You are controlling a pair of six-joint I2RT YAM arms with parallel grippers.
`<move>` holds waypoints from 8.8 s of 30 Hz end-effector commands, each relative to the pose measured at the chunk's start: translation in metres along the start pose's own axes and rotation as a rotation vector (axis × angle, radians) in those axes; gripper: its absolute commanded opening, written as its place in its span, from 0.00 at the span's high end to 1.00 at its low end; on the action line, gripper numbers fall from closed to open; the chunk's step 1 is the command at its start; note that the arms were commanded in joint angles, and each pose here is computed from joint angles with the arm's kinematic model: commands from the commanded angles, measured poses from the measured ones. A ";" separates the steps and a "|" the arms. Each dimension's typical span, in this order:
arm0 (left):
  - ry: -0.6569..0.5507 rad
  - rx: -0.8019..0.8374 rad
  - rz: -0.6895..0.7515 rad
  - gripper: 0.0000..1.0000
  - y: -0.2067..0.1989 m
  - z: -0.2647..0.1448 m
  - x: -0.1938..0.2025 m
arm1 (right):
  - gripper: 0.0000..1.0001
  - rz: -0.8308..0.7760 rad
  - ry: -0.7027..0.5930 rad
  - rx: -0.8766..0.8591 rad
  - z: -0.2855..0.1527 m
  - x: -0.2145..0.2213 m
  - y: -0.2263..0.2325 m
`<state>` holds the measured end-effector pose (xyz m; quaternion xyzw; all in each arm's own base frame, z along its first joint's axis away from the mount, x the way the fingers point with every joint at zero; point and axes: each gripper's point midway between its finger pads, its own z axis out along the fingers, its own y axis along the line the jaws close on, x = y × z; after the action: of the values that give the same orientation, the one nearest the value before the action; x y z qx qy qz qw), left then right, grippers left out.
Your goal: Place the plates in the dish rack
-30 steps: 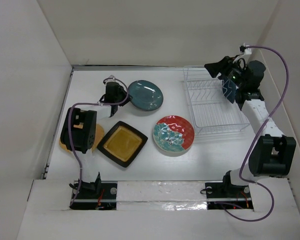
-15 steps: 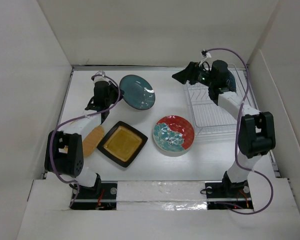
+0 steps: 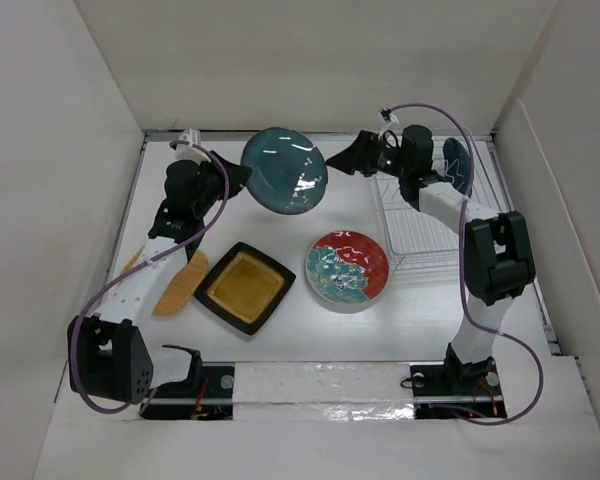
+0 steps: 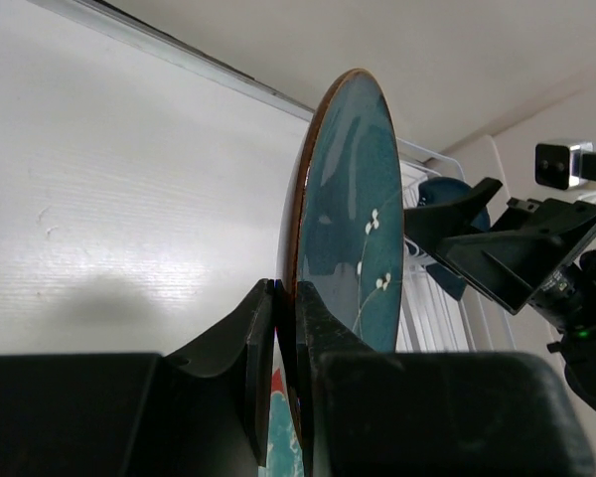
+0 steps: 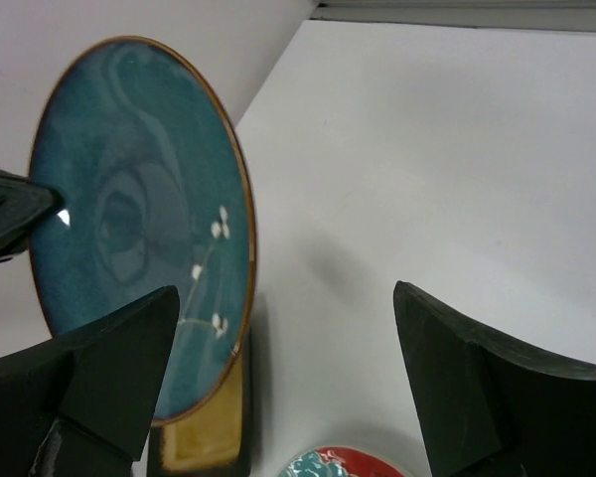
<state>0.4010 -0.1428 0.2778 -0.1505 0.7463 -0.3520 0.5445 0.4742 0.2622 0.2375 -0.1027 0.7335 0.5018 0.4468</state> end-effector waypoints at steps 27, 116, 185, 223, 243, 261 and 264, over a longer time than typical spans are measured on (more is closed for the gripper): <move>-0.004 0.354 0.044 0.39 -0.102 -0.053 -0.024 | 1.00 -0.058 -0.039 -0.512 -0.012 -0.001 0.122; 0.070 0.286 0.250 0.30 -0.061 -0.090 0.037 | 1.00 -0.708 -0.048 1.386 -0.252 -0.214 -0.138; 1.025 0.196 0.320 0.41 0.031 0.020 0.246 | 0.61 -0.384 -0.441 0.667 -0.204 -0.139 -0.025; 1.252 0.113 0.375 1.00 0.060 0.001 0.319 | 0.59 -0.361 -0.434 0.647 -0.209 -0.141 -0.039; 0.773 0.300 0.364 1.00 -0.048 0.008 0.168 | 0.49 -0.418 -0.454 0.436 -0.190 -0.135 0.041; 0.367 0.430 0.366 1.00 -0.122 -0.036 0.047 | 0.17 -0.506 -0.129 -0.096 -0.102 -0.019 0.115; 0.335 0.457 0.378 1.00 -0.132 -0.049 0.038 | 0.12 -0.534 -0.082 -0.100 -0.097 -0.010 0.105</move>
<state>0.3340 -0.2339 0.2696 0.1530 0.8241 -0.3639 0.4063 0.3720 0.2191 0.3128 -0.2267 0.6752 0.3975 0.5786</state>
